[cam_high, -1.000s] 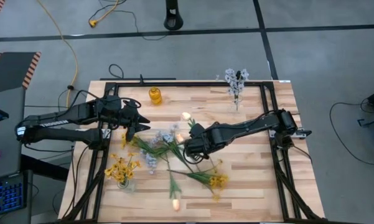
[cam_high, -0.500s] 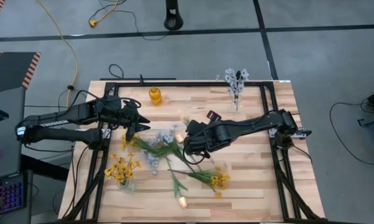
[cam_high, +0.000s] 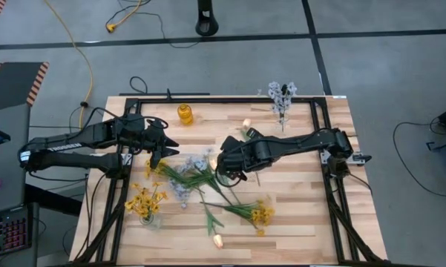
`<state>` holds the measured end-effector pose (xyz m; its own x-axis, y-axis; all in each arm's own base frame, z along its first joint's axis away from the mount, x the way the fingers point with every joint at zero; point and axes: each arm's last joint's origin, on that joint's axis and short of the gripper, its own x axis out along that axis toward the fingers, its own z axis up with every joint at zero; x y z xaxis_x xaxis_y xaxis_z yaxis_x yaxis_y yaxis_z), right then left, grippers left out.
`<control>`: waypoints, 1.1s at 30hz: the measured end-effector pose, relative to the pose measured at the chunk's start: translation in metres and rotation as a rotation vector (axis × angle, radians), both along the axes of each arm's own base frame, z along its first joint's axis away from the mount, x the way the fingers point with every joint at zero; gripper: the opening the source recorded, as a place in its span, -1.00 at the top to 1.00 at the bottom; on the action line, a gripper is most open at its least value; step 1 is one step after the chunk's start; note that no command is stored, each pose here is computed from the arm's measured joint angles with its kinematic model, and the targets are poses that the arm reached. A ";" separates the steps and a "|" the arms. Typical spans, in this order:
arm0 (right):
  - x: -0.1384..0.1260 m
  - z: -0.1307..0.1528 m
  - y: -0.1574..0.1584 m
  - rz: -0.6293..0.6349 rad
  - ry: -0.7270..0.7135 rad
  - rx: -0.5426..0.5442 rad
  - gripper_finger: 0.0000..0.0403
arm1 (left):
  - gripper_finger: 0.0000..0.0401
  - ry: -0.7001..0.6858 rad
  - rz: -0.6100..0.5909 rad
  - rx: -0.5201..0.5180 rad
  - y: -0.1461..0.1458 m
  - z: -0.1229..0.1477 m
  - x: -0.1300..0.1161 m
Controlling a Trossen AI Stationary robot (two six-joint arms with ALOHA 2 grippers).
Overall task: Sort flowers into vase by color
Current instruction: Put the top right pink tulip into the yellow vase
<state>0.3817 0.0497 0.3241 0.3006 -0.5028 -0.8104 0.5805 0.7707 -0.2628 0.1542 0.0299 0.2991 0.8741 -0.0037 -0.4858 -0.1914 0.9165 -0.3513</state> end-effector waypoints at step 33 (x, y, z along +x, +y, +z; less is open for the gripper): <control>0.001 -0.010 -0.030 -0.157 0.020 0.302 -0.05 | 0.27 0.000 -0.005 0.009 0.000 0.000 0.000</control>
<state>0.3827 0.0192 0.3145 0.2213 -0.2783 -0.9347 0.6951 0.7172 -0.0490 0.1542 0.0299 0.2991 0.8739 -0.0034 -0.4861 -0.1871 0.9206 -0.3428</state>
